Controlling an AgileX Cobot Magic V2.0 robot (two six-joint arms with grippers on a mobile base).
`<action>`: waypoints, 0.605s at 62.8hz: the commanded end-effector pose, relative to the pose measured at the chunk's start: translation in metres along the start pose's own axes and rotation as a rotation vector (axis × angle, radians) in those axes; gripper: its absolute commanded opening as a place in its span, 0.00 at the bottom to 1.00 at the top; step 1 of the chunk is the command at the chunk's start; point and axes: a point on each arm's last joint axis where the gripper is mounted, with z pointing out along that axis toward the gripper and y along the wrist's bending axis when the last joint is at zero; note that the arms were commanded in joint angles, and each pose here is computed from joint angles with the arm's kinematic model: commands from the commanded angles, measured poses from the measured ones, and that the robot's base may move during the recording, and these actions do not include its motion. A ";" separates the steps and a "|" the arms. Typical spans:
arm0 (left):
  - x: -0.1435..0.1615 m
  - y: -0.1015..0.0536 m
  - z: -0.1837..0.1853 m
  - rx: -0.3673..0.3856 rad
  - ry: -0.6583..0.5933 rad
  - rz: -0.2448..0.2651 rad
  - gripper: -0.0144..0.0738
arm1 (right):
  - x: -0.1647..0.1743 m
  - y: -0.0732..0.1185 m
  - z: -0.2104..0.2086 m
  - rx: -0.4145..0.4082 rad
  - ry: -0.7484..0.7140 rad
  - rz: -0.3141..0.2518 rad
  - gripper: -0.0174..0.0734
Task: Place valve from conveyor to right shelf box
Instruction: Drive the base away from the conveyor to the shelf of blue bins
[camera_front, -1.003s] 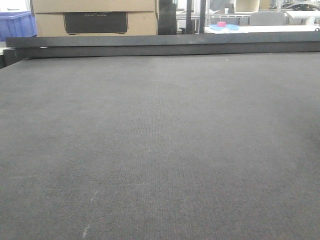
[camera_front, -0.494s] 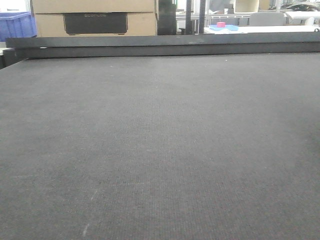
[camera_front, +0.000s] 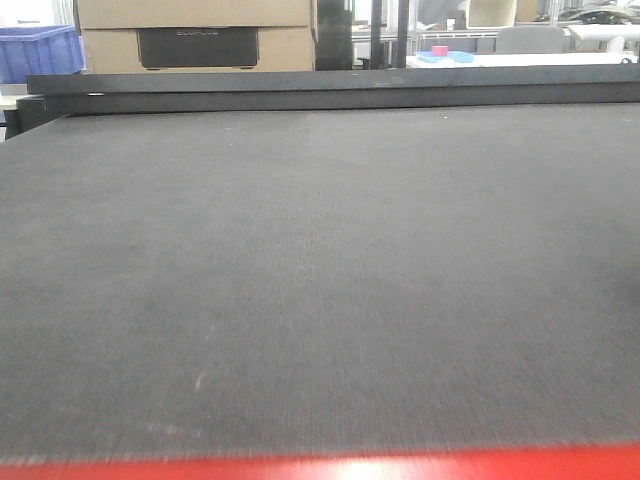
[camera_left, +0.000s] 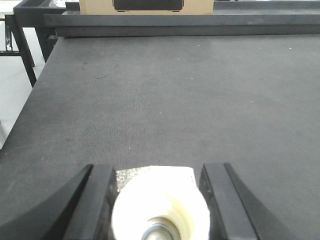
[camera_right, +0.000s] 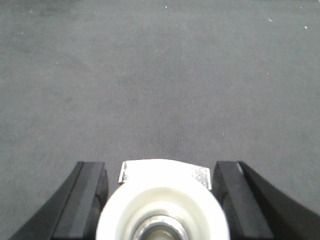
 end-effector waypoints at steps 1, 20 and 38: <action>-0.006 0.000 -0.003 -0.006 -0.063 -0.009 0.04 | -0.008 -0.001 -0.003 0.010 -0.088 -0.004 0.01; -0.006 0.000 -0.003 -0.006 -0.063 -0.009 0.04 | -0.008 -0.001 -0.003 0.010 -0.088 -0.004 0.01; -0.006 0.000 -0.003 -0.006 -0.063 -0.009 0.04 | -0.008 -0.001 -0.003 0.010 -0.088 -0.004 0.01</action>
